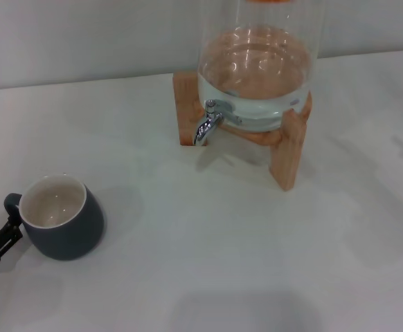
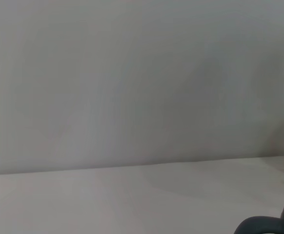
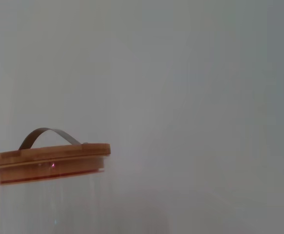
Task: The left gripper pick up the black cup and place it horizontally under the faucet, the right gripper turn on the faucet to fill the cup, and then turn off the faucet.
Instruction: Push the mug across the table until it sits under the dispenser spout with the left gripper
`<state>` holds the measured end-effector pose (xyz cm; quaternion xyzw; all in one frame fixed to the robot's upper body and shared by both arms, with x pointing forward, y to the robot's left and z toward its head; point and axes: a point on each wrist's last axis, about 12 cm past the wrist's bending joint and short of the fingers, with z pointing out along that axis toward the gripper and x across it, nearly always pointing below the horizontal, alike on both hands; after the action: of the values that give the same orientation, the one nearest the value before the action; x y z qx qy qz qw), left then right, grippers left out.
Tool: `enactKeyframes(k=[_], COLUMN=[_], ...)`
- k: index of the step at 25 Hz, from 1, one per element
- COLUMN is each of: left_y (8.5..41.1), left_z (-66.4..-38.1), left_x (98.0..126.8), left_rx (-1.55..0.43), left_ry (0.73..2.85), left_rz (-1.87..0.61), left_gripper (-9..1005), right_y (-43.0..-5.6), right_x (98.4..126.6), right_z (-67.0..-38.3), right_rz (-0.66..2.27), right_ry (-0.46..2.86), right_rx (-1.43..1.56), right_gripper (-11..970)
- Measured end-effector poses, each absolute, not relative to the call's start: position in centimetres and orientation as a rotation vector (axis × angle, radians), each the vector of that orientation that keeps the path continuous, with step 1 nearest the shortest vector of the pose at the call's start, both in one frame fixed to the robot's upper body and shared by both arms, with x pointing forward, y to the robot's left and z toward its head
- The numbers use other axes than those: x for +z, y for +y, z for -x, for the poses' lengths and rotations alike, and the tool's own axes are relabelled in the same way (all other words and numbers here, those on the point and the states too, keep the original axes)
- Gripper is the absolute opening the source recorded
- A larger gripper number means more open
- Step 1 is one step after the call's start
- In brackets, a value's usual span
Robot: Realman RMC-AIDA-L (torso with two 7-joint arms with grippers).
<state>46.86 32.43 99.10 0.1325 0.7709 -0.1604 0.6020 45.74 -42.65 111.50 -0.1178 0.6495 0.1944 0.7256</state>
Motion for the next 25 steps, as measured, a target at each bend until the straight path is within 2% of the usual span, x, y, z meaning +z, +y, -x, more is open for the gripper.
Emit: enactKeyframes(k=[25], left_y=[32.67], left_z=[-47.10], left_x=[99.14], left_rx=[-0.354], left_ry=[1.791], left_rz=[-0.296], left_gripper=[879], right_y=[-42.61], right_x=[111.54], right_z=[-45.83], right_rz=[0.262], right_ry=[1.431], right_rx=[0.430], right_gripper=[743])
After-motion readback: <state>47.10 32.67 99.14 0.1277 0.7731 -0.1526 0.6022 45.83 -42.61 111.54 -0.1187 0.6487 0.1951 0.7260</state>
